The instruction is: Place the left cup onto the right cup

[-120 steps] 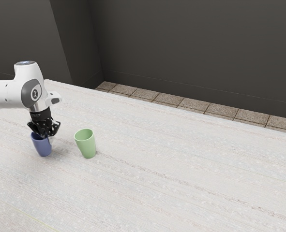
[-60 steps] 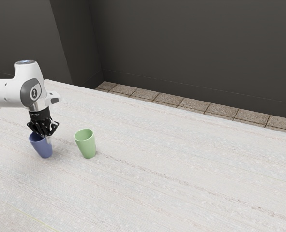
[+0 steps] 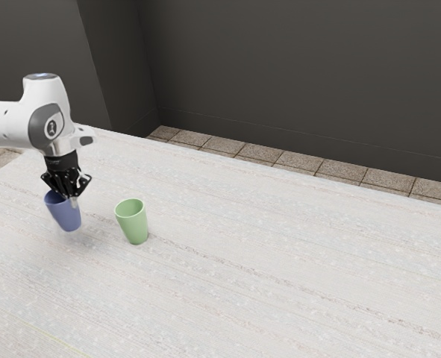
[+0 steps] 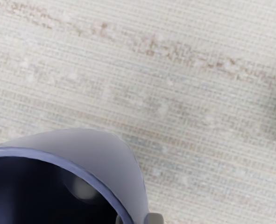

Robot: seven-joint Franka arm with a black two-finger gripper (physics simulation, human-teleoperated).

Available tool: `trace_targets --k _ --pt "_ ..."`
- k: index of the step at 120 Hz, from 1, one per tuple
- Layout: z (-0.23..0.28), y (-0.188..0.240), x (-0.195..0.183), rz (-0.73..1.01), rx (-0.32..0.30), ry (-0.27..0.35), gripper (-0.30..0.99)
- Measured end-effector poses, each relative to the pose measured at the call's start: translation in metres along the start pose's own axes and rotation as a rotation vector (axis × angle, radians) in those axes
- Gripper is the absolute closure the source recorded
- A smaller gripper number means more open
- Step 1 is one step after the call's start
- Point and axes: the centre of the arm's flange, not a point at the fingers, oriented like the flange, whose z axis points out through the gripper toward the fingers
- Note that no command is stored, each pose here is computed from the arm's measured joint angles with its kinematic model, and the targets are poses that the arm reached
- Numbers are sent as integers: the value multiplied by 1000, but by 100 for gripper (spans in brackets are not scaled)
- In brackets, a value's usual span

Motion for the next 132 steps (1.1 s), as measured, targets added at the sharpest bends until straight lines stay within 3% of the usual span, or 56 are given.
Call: trace_targets --k 66,132 --pt "-90 77 7 8 11 -42 78" --pt "-109 156 -9 -9 3 -95 78"
